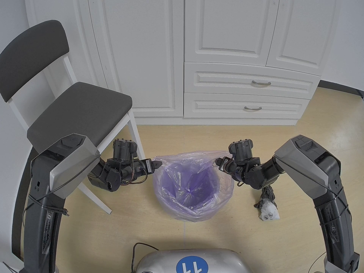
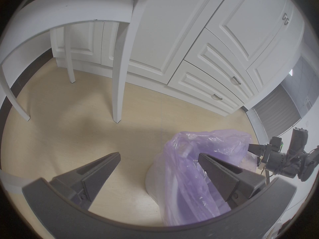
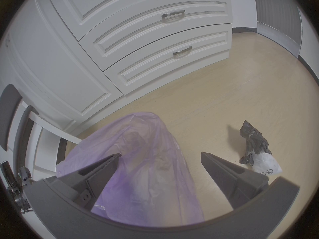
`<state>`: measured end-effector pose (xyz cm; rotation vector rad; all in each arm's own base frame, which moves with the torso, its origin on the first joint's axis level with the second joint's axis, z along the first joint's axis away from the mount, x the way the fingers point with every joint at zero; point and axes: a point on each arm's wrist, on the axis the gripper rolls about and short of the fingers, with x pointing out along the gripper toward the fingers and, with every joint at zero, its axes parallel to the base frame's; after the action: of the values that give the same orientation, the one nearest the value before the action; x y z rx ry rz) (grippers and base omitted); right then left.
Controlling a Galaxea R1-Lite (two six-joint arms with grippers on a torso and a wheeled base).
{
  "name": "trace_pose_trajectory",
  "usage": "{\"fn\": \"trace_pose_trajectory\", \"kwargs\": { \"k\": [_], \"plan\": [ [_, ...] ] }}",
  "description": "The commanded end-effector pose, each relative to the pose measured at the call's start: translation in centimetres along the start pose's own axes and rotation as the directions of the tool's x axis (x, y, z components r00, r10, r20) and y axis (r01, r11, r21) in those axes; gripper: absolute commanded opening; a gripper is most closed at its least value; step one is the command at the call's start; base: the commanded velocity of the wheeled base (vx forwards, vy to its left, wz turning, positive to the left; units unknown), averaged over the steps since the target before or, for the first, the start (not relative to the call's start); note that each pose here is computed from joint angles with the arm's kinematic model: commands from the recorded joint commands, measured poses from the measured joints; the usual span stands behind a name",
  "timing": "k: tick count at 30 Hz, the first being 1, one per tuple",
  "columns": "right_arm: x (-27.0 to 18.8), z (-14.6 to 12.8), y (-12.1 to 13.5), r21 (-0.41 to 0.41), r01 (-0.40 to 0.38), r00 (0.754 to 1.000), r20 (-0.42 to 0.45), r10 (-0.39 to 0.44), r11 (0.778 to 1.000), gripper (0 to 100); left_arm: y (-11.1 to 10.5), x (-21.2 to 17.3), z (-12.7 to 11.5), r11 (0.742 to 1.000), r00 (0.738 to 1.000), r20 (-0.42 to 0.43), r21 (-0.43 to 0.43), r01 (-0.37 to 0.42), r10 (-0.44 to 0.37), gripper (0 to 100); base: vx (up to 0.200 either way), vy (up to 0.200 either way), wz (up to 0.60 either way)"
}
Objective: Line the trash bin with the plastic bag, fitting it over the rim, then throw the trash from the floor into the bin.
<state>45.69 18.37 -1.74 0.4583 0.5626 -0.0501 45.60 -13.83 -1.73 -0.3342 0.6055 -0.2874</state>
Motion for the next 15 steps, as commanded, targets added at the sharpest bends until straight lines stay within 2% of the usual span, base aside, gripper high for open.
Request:
{"fn": "trace_pose_trajectory", "kwargs": {
  "k": [1, 4, 8, 12, 15],
  "plan": [
    [-1.9, 2.6, 0.2, 0.004, 0.016, 1.000, 0.001, -0.016, 1.000, 100, 0.5, 0.8, -0.1, 1.000, 1.000, 0.008, -0.009, -0.019, 0.020, 100, 0.000, 0.000, 0.00],
    [-3.0, 4.1, 0.1, 0.007, 0.021, 1.000, -0.015, -0.021, 1.000, 100, 0.5, 0.9, -0.2, 1.000, 1.000, 0.009, -0.009, -0.024, 0.024, 100, 0.000, 0.000, 0.00],
    [-3.8, 4.5, 0.0, -0.004, 0.022, 0.997, -0.079, -0.022, 1.000, 100, 0.6, 0.9, -0.1, 1.000, 1.000, 0.012, -0.009, -0.026, 0.026, 100, 0.000, 0.000, 0.00],
    [-3.6, 4.2, -0.5, -0.028, 0.051, 0.991, -0.122, -0.054, 0.998, 100, 0.7, 1.0, -0.2, 1.000, 1.000, 0.011, -0.010, -0.027, 0.028, 100, 0.000, 0.000, 0.00],
    [-2.4, 3.1, -1.3, -0.038, 0.070, 0.988, -0.139, -0.075, 0.997, 100, 0.8, 1.4, 0.0, 0.998, 0.998, 0.036, -0.011, -0.058, 0.059, 100, 0.000, 0.000, 0.00]
  ]
}}
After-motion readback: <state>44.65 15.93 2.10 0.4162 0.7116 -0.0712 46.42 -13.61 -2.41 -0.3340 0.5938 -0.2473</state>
